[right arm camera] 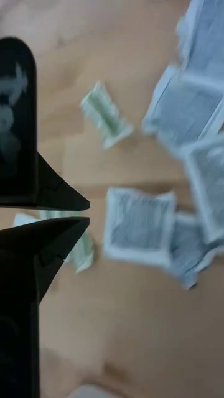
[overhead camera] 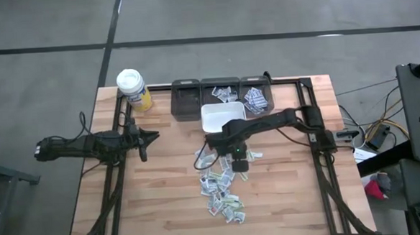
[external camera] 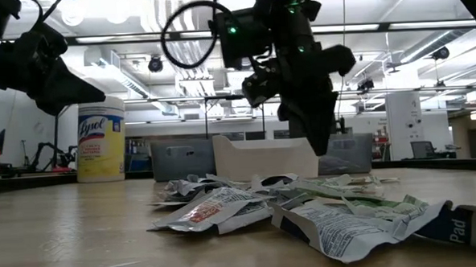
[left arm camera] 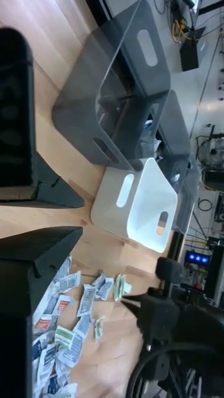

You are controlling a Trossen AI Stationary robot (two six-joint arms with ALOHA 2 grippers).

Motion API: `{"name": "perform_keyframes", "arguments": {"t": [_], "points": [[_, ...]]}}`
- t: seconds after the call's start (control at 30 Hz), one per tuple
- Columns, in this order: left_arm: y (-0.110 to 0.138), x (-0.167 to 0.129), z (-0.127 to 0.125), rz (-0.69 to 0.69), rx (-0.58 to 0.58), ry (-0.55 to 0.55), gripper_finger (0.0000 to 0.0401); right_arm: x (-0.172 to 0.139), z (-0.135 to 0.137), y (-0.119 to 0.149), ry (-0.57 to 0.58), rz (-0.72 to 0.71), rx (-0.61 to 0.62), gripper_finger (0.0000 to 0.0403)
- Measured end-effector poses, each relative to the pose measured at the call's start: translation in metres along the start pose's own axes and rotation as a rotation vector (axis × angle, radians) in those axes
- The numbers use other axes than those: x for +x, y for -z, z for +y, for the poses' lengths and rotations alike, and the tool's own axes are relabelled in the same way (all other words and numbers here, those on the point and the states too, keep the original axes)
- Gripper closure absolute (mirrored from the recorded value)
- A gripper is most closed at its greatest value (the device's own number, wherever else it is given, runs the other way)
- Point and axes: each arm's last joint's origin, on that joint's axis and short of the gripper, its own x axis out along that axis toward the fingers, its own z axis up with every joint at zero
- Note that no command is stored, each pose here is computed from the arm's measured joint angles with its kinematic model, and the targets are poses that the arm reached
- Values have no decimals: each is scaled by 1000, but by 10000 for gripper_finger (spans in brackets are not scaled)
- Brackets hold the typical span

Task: Pick & Place First Aid Supplies
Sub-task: Put the alcohol pad into the middle black bin

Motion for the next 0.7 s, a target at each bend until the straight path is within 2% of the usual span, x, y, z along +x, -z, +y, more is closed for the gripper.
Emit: {"name": "perform_keyframes", "arguments": {"t": [0.27, 0.53, 0.7], "points": [[0, 0, 0, 0, 5, 0, 348, 11, -6, 16, 7, -45, 9, 376], [-1, 0, 0, -11, 6, 2, 348, 10, -5, 12, 0, -106, 34, 376], [-5, -1, -1, -25, 83, 14, 348, 7, -5, 8, -4, -142, 39, 376]]}}
